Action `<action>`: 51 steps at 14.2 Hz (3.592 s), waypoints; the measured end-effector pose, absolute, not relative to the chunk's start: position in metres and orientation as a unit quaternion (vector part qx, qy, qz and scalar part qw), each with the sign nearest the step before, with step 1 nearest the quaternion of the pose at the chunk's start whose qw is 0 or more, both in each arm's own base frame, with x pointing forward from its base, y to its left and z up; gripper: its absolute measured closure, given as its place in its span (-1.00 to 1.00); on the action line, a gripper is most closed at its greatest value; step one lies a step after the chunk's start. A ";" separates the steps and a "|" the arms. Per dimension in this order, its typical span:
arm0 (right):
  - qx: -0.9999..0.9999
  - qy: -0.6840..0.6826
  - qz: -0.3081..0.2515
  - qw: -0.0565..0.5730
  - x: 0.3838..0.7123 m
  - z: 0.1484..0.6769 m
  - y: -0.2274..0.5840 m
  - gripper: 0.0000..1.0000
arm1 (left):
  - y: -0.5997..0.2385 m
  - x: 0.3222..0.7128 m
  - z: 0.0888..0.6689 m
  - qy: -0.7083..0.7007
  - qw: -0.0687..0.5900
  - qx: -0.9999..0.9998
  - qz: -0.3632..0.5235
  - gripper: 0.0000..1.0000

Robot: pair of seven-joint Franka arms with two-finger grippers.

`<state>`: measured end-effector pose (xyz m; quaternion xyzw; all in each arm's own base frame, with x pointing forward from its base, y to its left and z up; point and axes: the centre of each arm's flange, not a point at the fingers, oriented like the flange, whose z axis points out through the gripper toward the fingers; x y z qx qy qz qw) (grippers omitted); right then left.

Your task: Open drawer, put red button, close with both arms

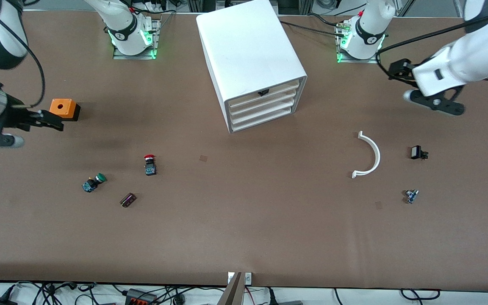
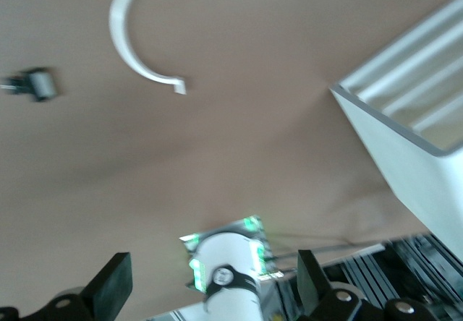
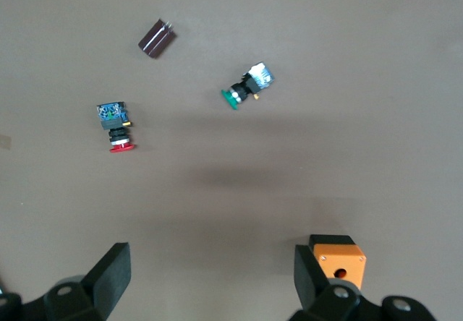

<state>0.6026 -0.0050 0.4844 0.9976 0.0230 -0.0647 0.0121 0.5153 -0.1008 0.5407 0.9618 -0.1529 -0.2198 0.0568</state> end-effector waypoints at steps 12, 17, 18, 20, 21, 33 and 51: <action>0.985 0.135 -0.104 0.021 0.653 0.278 0.144 -1.00 | -0.203 0.531 0.288 -0.185 0.481 0.843 -0.156 -1.00; 0.986 0.135 -0.096 0.014 0.658 0.222 0.150 -1.00 | -0.222 0.489 0.204 -0.198 0.570 0.782 -0.153 -0.89; 0.987 0.131 -0.095 0.005 0.658 0.212 0.153 -1.00 | -0.225 0.484 0.194 -0.198 0.579 0.776 -0.154 -0.77; 0.987 0.126 -0.099 -0.004 0.656 0.196 0.158 -1.00 | -0.228 0.477 0.184 -0.200 0.594 0.761 -0.164 -0.30; 0.987 0.126 -0.102 -0.006 0.656 0.191 0.159 -1.00 | -0.229 0.474 0.184 -0.201 0.602 0.753 -0.172 -0.15; 0.982 0.132 -0.138 -0.003 0.644 0.177 0.167 -0.72 | -0.242 0.448 0.168 -0.180 0.632 0.727 -0.199 0.73; 0.984 0.176 -0.033 -0.018 0.704 0.383 0.234 0.19 | -0.162 0.597 0.179 -0.196 0.595 0.773 -0.097 -0.07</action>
